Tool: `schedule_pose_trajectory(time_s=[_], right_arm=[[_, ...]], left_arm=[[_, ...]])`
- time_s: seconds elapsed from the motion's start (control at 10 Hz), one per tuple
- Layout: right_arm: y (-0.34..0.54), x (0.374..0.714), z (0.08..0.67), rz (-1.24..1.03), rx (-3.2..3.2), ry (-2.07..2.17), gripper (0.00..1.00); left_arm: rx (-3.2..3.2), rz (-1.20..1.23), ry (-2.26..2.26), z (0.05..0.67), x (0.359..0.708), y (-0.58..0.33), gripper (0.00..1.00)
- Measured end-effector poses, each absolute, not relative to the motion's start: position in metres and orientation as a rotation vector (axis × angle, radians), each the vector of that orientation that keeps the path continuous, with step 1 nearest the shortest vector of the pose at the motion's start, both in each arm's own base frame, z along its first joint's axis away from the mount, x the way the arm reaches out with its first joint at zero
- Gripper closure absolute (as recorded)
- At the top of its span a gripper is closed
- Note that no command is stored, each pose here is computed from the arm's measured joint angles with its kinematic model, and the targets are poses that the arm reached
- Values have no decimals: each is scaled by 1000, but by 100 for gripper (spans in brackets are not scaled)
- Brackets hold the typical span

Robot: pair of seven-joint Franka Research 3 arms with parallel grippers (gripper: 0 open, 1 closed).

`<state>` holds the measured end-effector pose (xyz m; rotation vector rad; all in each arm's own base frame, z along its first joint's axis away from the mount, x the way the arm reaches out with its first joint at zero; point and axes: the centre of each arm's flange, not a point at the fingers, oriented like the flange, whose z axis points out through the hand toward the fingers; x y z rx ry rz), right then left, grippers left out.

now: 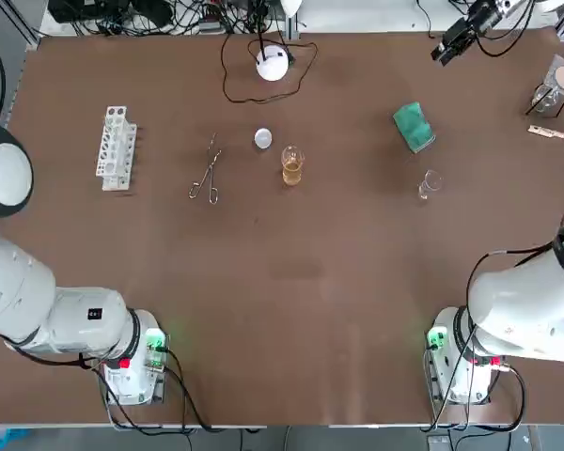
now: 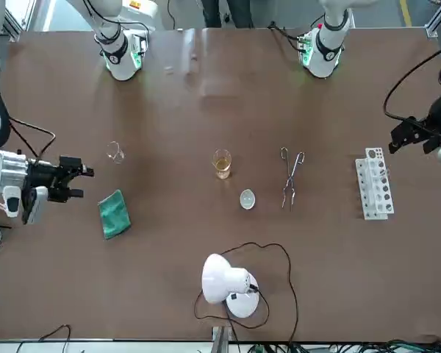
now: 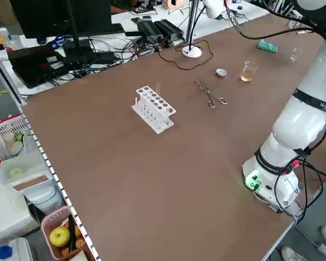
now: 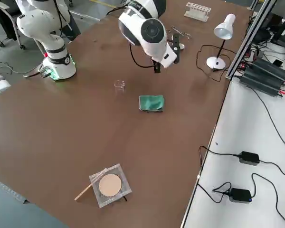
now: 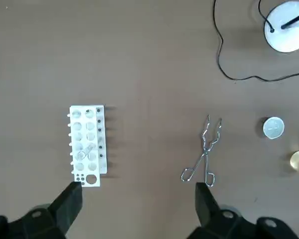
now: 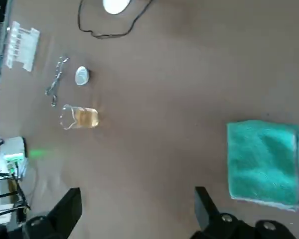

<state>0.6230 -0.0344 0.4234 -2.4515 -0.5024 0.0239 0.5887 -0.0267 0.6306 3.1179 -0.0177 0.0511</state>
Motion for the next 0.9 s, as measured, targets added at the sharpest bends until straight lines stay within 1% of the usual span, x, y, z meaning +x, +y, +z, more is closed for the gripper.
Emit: schedule_pose_trajectory(time_s=[0.3, 0.6, 0.9], right_arm=[[-26, 617, 451, 98, -2594, -334, 0], [-21, 610, 472, 127, -2705, -240, 0], [2, 598, 505, 131, -2772, -152, 0]], left_arm=[[3118, 51, -19, 631, 589, -27, 0], [3118, 51, -19, 631, 589, -27, 0], [3118, 48, -16, 630, 589, -26, 0]])
